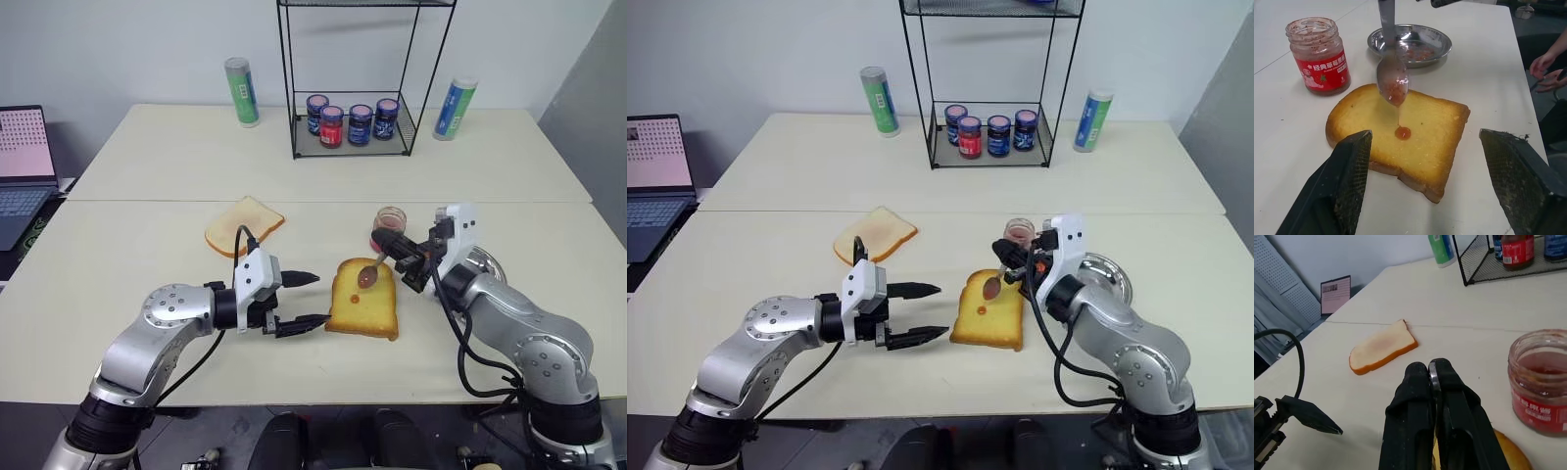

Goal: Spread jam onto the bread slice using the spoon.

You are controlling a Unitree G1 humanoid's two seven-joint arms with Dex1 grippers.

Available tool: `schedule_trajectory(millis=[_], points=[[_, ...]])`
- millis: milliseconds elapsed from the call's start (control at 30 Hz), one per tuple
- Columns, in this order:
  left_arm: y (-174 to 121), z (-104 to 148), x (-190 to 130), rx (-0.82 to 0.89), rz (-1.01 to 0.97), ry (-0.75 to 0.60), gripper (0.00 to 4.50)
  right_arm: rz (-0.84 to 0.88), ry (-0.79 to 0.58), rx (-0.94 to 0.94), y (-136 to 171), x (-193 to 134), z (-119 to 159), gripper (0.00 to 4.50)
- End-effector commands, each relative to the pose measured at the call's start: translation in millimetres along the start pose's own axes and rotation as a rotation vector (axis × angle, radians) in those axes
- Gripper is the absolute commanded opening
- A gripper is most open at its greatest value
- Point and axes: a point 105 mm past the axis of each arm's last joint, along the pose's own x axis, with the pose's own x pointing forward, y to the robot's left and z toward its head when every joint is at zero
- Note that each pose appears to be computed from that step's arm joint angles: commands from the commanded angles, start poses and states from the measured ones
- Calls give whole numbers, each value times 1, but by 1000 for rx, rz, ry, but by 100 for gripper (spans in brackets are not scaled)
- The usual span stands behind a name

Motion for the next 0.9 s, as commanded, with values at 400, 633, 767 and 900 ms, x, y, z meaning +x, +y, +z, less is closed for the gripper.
schedule_trajectory(millis=[400, 633, 767, 900], points=[[-2, 9, -4, 40, 22, -19, 366, -114, -32, 663, -22, 1, -23, 3], [-2, 10, -2, 41, 21, -21, 366, -164, 23, 699, -32, 2, -44, 3], [-2, 9, -2, 40, 21, -18, 366, -199, 37, 704, -43, -6, -52, 3], [-3, 10, -2, 40, 18, -20, 366, -280, 26, 636, -73, -33, -44, 3]])
